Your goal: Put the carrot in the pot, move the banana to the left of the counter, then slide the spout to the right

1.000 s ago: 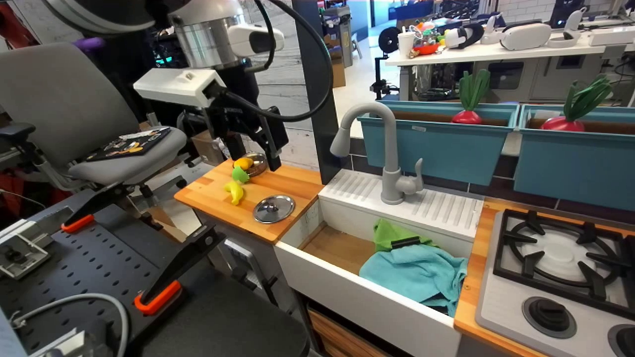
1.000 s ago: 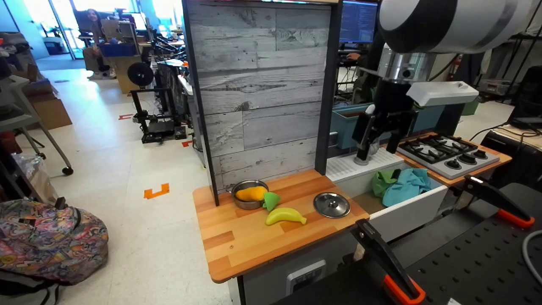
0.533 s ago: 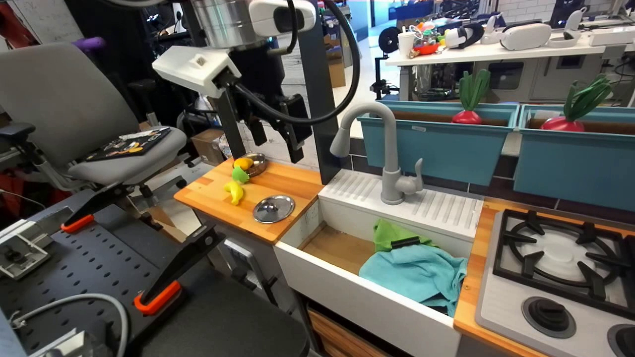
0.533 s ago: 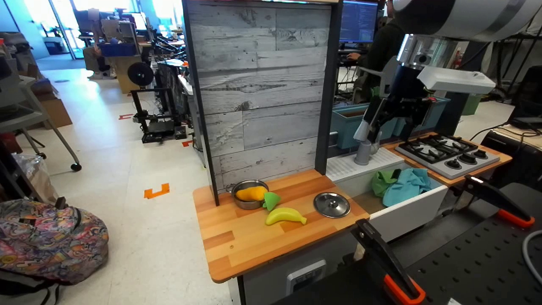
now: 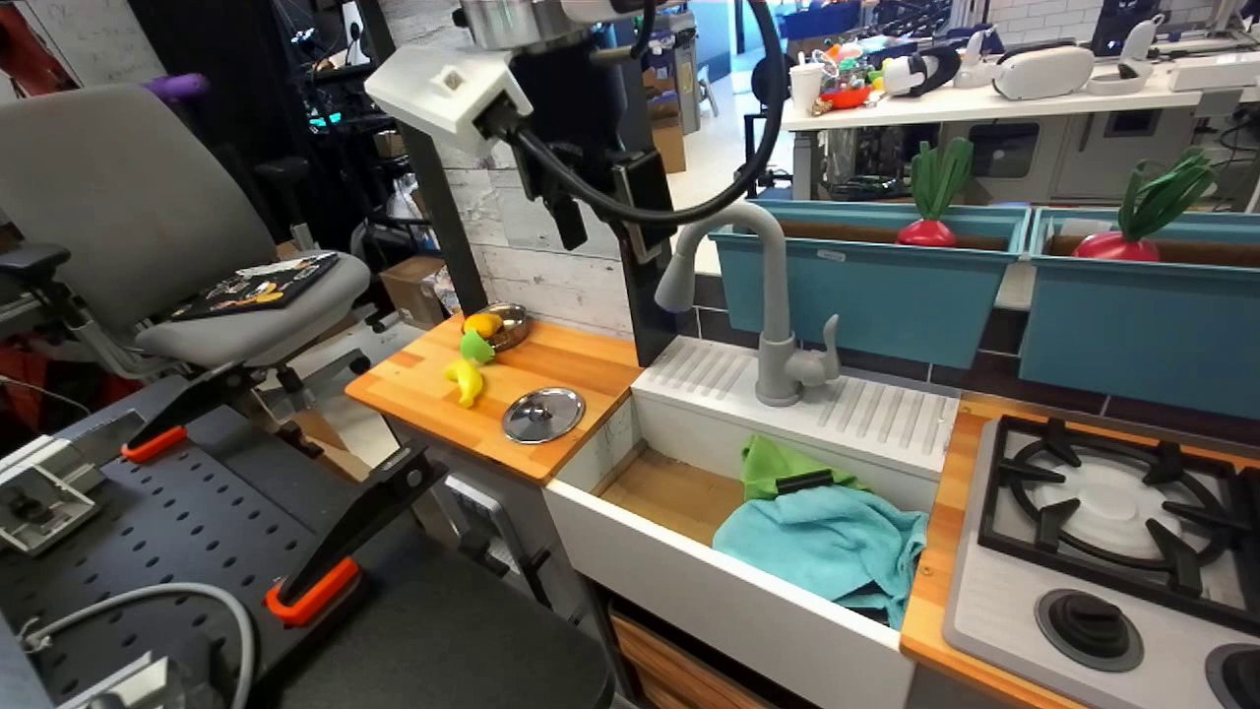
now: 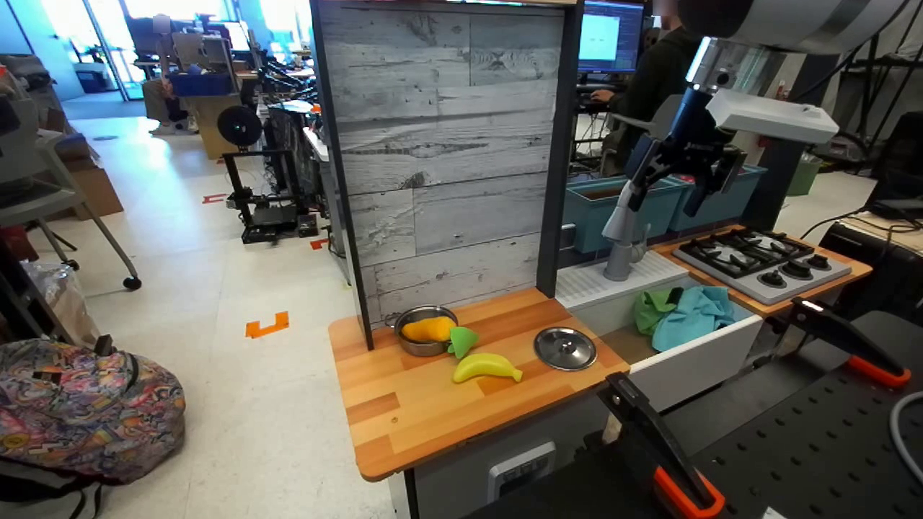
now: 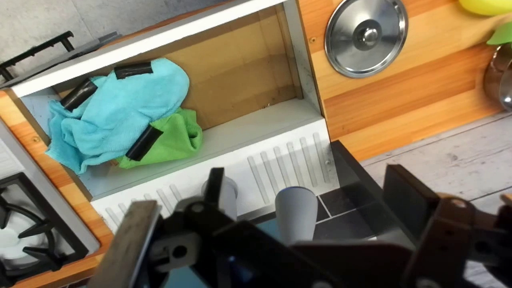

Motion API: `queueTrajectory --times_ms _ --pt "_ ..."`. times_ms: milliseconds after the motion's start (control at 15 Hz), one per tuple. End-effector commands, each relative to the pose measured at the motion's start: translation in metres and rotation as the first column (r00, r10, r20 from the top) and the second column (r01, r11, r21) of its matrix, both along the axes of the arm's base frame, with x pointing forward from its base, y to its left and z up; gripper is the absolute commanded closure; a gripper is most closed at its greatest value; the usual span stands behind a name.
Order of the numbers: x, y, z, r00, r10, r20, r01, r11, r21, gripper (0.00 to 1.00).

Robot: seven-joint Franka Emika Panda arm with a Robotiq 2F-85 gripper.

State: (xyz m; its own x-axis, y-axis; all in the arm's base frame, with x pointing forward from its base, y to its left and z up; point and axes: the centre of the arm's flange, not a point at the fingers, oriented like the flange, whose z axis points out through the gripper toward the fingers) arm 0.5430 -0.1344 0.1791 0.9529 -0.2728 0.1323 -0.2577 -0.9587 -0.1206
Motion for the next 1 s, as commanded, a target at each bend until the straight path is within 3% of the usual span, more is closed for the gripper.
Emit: queueTrajectory --times_ms 0,533,933 --pt "0.021 -0.019 -0.002 0.998 -0.066 0.008 0.066 0.998 0.018 0.00" --pt "0.066 -0.010 -0.017 0.996 -0.088 0.009 0.087 0.995 0.047 0.00" --pt "0.084 -0.006 -0.027 0.996 -0.088 0.004 0.087 0.992 0.091 0.00"
